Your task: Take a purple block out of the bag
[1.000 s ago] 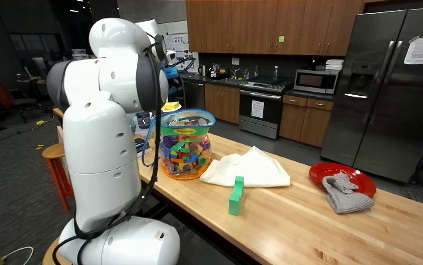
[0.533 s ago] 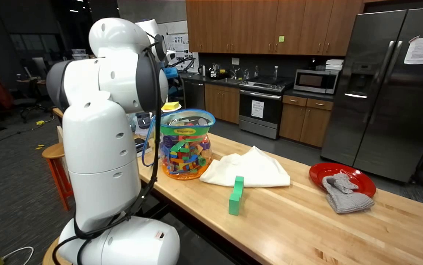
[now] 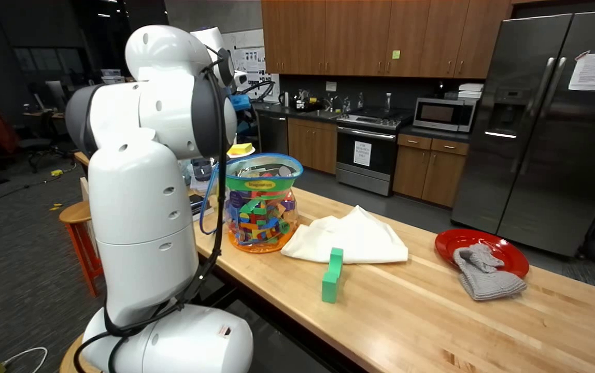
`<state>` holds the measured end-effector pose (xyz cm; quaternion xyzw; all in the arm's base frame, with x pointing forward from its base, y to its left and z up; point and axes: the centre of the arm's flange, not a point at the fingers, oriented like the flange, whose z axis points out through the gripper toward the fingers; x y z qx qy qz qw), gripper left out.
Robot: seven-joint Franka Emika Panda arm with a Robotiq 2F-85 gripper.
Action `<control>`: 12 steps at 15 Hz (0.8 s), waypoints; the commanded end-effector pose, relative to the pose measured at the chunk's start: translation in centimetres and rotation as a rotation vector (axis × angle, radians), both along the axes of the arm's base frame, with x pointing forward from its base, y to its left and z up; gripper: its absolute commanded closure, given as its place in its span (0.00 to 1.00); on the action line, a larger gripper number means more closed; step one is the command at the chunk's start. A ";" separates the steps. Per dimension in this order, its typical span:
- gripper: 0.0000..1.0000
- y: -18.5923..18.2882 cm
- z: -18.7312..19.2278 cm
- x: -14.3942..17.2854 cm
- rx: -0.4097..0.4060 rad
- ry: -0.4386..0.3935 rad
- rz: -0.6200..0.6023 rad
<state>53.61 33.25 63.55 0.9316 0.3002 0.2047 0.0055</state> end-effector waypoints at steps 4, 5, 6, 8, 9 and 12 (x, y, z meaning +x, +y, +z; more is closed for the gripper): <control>0.00 0.3 -0.4 0.2 0.001 0.006 0.007; 0.00 0.4 -0.7 0.3 -0.001 0.010 0.010; 0.00 0.4 -1.1 0.4 -0.003 0.016 0.012; 0.00 0.4 -2.0 0.5 -0.010 0.033 0.008; 0.00 0.4 -2.4 0.6 -0.014 0.042 0.007; 0.00 0.3 -3.3 0.3 -0.035 0.063 -0.001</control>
